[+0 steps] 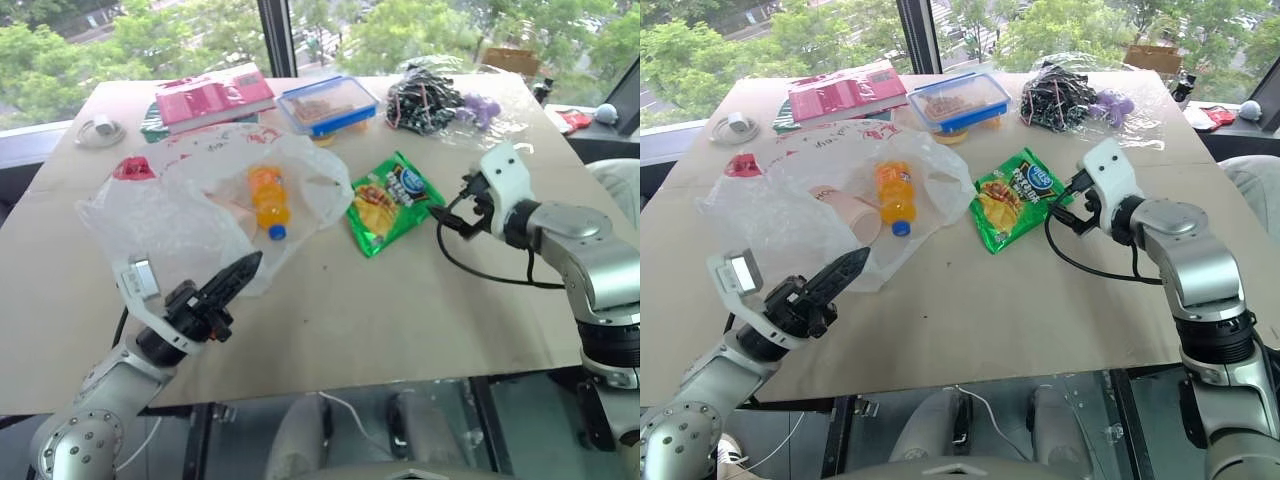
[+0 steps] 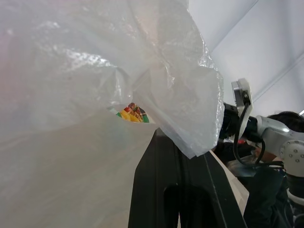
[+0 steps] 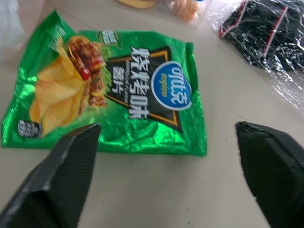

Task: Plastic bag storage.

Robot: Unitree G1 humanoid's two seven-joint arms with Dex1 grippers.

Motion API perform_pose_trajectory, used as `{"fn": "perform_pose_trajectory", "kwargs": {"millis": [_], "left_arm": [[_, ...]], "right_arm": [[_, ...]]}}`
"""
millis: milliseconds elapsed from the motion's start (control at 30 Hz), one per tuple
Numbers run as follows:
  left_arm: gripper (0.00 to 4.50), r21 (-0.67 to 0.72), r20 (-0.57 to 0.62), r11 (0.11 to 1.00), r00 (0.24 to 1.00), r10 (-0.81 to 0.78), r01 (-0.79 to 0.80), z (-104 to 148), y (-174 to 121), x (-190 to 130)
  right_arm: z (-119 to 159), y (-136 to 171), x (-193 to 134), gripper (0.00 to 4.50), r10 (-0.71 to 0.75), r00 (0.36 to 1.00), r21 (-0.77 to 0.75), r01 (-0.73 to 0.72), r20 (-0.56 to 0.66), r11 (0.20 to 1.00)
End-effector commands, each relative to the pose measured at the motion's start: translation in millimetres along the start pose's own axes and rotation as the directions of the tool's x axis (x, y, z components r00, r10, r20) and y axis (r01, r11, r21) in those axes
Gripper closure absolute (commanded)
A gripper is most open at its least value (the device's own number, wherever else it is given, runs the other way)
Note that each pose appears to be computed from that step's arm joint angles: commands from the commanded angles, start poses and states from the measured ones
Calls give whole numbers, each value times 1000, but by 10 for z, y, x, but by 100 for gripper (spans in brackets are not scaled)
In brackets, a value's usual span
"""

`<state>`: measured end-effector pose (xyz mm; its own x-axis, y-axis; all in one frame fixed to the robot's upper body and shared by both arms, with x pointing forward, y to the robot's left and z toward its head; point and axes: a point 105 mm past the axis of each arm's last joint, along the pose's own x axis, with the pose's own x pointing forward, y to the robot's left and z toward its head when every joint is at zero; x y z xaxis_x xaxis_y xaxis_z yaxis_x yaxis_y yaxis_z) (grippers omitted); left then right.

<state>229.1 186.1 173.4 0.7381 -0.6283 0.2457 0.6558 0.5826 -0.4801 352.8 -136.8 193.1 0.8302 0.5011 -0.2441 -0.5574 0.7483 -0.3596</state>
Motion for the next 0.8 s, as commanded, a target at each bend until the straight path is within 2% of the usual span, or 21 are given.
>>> {"fn": "perform_pose_trajectory", "kwargs": {"millis": [33, 100, 167, 333, 433, 533, 633, 733, 800], "left_arm": [[450, 18, -2, 1000, 1000, -16, 16, 35, -40, 43], [450, 25, -2, 1000, 1000, -1, 1, 47, 10, 45], [450, 30, -7, 1000, 1000, 9, -9, 50, 47, 43], [450, 36, -26, 999, 1000, 0, 1, 47, 49, 101], [450, 40, -37, 999, 999, -12, 13, 62, 12, 158], [450, 42, -46, 999, 999, -22, 24, 68, -32, 212], [450, 41, -48, 999, 999, -26, 28, 83, -68, 267], [450, 40, -54, 999, 998, -30, 32, 85, -95, 299], [450, 41, -56, 999, 998, -29, 32, 86, -109, 314]], "right_arm": [[178, 319, 88, 4, 29, 997, -133, -19, 76, 991], [191, 598, 227, 4, 63, 995, -157, -50, 79, 986], [231, 743, 326, 4, 69, 994, -161, -55, 84, 986], [365, 924, 662, 4, -52, 999, -301, 51, 5, 952], [377, 1004, 808, 4, -74, 996, -240, 59, -53, 969], [342, 1033, 916, 4, -141, 985, -290, 106, -100, 951], [303, 1145, 962, 4, -108, 987, -289, 69, -118, 955], [221, 1130, 1000, 4, -147, 979, -352, 90, -138, 932], [152, 1007, 991, 4, -227, 962, -422, 144, -153, 895]]}}
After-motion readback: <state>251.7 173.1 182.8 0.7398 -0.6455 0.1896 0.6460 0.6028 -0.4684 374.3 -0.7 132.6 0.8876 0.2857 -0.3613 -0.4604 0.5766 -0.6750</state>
